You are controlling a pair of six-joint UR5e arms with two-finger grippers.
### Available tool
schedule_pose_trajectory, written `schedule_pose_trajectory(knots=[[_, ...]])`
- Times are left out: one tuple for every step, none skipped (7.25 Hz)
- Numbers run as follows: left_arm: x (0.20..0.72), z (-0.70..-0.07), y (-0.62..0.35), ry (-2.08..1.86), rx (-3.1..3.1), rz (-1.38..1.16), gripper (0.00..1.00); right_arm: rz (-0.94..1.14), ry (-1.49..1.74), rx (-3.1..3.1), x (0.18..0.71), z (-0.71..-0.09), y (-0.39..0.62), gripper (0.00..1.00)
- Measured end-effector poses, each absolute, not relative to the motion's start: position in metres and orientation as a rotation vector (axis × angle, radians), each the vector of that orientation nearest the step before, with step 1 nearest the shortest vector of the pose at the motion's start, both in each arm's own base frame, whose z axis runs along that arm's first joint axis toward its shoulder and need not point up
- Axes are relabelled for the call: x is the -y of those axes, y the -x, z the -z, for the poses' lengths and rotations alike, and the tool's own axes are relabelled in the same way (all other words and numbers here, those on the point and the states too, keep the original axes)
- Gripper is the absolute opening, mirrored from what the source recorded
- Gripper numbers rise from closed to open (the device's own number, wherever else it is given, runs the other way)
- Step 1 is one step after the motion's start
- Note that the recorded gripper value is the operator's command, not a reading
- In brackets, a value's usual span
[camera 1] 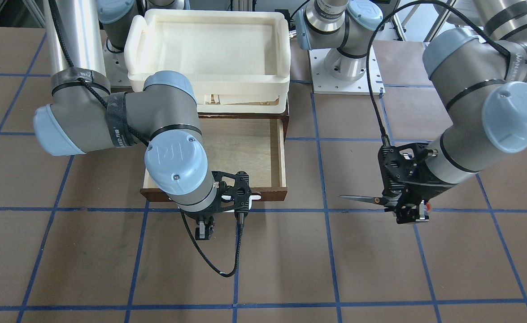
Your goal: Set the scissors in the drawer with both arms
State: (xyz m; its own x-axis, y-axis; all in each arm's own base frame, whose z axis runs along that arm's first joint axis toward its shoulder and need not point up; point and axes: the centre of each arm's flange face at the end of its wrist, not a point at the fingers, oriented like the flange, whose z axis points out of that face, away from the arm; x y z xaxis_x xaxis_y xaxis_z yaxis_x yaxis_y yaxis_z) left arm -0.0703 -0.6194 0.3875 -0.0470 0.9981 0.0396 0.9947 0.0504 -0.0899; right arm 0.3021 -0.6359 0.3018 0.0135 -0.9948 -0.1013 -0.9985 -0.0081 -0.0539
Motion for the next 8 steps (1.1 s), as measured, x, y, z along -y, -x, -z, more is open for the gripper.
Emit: schedule_pose_trajectory(knots=[[0.608, -0.394, 0.101, 2.061, 2.253, -0.052, 0.3, -0.051, 2.154, -2.133, 0.636, -0.302, -0.302, 1.0], [0.596, -0.398, 0.128, 2.011, 2.297, -0.05, 0.25, -0.048, 2.147, -2.141, 0.636, -0.304, -0.3, 1.0], [0.583, -0.402, 0.157, 1.985, 2.321, -0.053, 0.25, -0.029, 2.128, -2.171, 0.636, -0.314, -0.298, 1.0], [0.572, -0.406, 0.181, 1.991, 2.319, -0.055, 0.25, 0.01, 2.103, -2.22, 0.635, -0.336, -0.291, 1.0], [0.562, -0.407, 0.197, 1.99, 2.321, -0.054, 0.24, 0.056, 2.076, -2.273, 0.634, -0.364, -0.278, 1.0], [0.554, -0.406, 0.21, 1.961, 2.34, -0.05, 0.24, 0.088, 2.028, -2.331, 0.629, -0.394, -0.256, 1.0], [0.545, -0.406, 0.229, 1.94, 2.357, -0.044, 0.24, 0.101, 1.939, -2.408, 0.619, -0.425, -0.232, 1.0], [0.536, -0.406, 0.249, 1.931, 2.369, -0.042, 0.24, 0.105, 1.818, -2.5, 0.605, -0.453, -0.213, 1.0]])
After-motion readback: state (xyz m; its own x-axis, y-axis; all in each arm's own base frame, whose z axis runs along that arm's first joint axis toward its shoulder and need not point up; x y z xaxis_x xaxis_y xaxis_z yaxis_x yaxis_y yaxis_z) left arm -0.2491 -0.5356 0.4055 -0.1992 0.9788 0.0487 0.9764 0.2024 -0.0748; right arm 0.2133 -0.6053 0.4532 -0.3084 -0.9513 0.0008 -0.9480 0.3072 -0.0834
